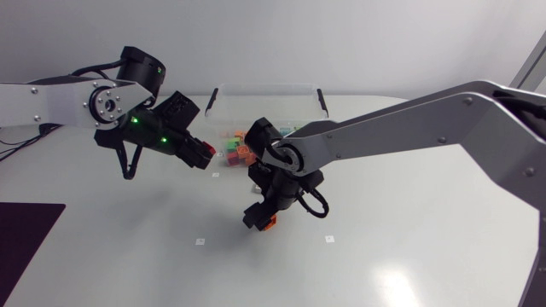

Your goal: Place the duplo bricks in the container

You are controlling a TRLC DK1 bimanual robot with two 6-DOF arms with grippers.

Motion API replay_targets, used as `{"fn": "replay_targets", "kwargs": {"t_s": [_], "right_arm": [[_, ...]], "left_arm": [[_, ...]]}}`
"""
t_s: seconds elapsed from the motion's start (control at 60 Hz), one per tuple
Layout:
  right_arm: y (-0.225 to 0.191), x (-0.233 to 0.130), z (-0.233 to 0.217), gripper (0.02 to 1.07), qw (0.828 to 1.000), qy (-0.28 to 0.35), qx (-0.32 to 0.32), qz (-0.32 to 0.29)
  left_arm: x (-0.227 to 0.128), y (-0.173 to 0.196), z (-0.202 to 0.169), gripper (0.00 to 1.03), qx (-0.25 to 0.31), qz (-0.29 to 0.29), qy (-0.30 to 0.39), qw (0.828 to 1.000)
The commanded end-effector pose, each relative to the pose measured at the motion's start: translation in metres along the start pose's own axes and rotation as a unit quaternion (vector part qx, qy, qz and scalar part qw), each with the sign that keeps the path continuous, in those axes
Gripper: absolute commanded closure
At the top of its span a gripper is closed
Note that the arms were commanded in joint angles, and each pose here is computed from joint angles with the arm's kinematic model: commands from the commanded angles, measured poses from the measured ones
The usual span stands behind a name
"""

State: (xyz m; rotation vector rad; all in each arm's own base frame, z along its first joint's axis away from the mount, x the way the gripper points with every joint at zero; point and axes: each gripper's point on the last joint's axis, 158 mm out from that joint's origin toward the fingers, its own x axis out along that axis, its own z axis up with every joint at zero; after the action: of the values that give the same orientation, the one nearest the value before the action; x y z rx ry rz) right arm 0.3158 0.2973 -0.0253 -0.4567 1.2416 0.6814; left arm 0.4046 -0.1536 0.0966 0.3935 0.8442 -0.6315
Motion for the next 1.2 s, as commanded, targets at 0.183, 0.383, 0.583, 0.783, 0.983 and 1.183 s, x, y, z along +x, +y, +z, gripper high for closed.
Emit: {"fn": "replay_targets", "kwargs": {"t_s": [0.183,0.383,0.583,0.783,0.983,1.183], "right_arm": [[0.003,0.014,-0.007,0.57,0.999,0.031,0.016,-0.007],[0.001,0.003,-0.009,0.71,1.0,0.022,0.02,-0.008],[-0.012,-0.031,-0.009,0.71,0.999,-0.005,0.034,-0.013],[-0.028,-0.069,-0.002,0.71,0.998,-0.043,0.05,-0.019],[-0.046,-0.108,0.018,0.71,0.993,-0.095,0.065,-0.027],[-0.065,-0.147,0.042,0.71,0.986,-0.147,0.074,-0.033]], "left_arm": [[-0.025,0.019,0.05,0.8,0.013,0.025,-0.063,0.998],[-0.028,0.027,0.079,0.8,0.012,0.035,-0.094,0.995],[-0.009,0.036,0.11,0.8,0.0,0.035,-0.116,0.993],[0.017,0.03,0.129,0.8,-0.002,0.023,-0.119,0.993],[0.037,0.03,0.139,0.75,-0.001,0.018,-0.122,0.992],[0.054,0.026,0.141,0.29,0.001,0.016,-0.115,0.993]]}}
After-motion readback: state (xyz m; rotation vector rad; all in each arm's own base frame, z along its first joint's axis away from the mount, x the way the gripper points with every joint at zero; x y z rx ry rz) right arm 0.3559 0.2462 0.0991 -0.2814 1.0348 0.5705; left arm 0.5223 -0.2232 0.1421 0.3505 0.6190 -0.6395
